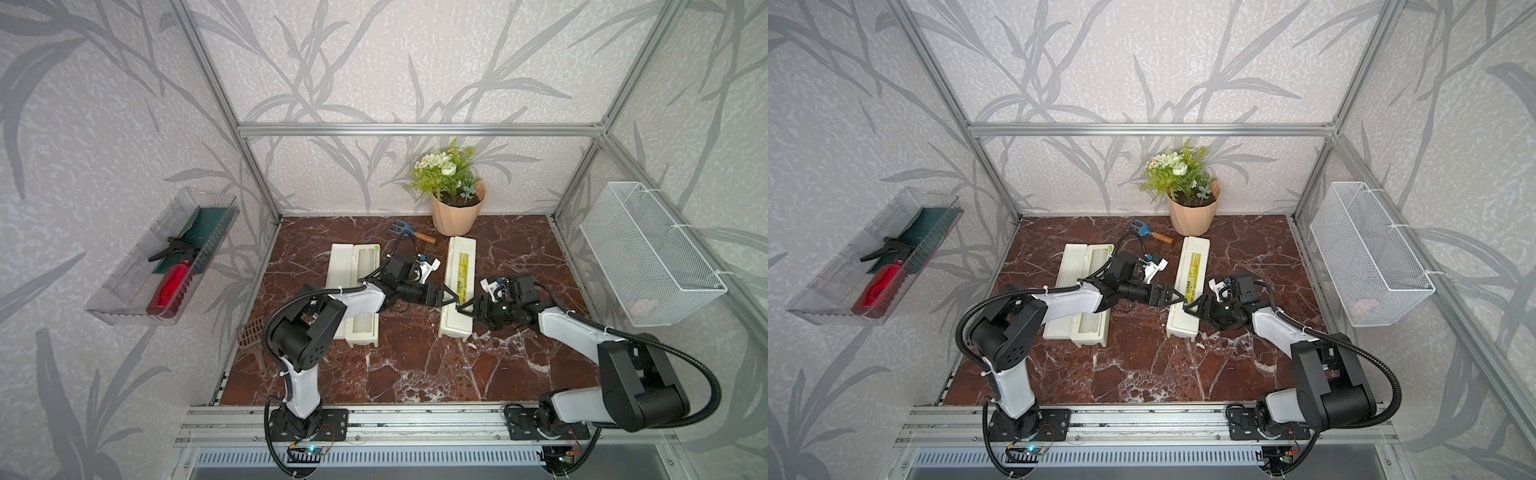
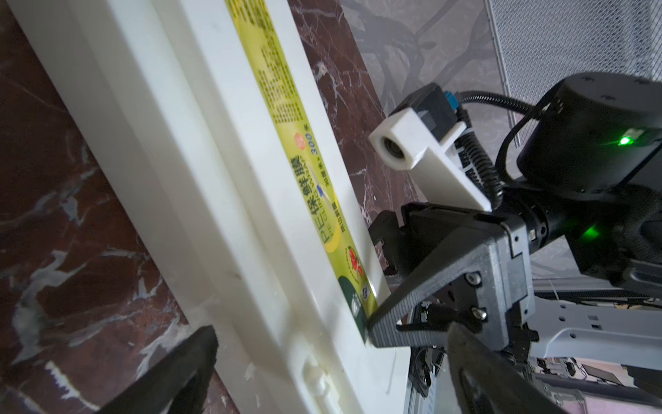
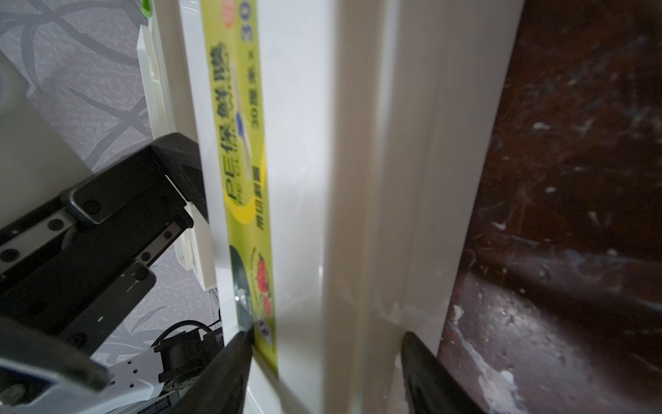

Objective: Put plastic wrap rolls into dispensers
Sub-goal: Close the lid on the plastic wrap cutting box.

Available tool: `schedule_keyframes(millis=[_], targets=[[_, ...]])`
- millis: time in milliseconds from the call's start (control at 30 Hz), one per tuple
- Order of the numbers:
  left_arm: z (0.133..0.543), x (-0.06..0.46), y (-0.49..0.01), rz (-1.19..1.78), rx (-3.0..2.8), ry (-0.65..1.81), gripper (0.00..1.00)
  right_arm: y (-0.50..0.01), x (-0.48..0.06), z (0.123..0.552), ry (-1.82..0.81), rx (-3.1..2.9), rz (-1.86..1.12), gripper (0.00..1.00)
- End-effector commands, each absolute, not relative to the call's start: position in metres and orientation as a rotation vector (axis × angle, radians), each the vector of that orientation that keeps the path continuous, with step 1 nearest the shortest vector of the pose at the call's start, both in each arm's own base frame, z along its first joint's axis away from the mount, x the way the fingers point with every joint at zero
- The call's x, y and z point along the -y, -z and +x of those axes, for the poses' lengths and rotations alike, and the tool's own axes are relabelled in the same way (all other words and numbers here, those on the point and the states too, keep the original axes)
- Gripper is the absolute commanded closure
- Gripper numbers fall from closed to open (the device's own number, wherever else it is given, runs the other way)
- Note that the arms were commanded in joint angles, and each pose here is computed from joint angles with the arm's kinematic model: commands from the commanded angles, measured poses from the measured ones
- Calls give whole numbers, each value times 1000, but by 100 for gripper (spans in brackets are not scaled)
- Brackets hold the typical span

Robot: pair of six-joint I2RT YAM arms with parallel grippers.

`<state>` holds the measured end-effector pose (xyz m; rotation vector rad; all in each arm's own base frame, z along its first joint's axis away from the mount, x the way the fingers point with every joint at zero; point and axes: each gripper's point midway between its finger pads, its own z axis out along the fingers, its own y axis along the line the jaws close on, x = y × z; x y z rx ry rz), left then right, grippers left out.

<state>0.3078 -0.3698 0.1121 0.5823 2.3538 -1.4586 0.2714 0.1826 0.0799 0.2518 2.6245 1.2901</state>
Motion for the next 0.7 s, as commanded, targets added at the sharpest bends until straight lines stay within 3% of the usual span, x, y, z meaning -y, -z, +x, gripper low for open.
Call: schedule_keyframes(millis=[0,300,567,667], targets=[[290,369,-108,674,-2401,1502,1,-67,-181,260,-1258,-2688,298,35],[265,375,-104,739,-2442,1573,0,-58,-190,257,-1240,-2730,291,40],[262,388,-103,703,-2429,1675,18,-49,-197,255,-1215,-2765,299,45],[260,390,-98,683,-2431,1710,29,-44,-200,253,-1209,-2786,297,48]])
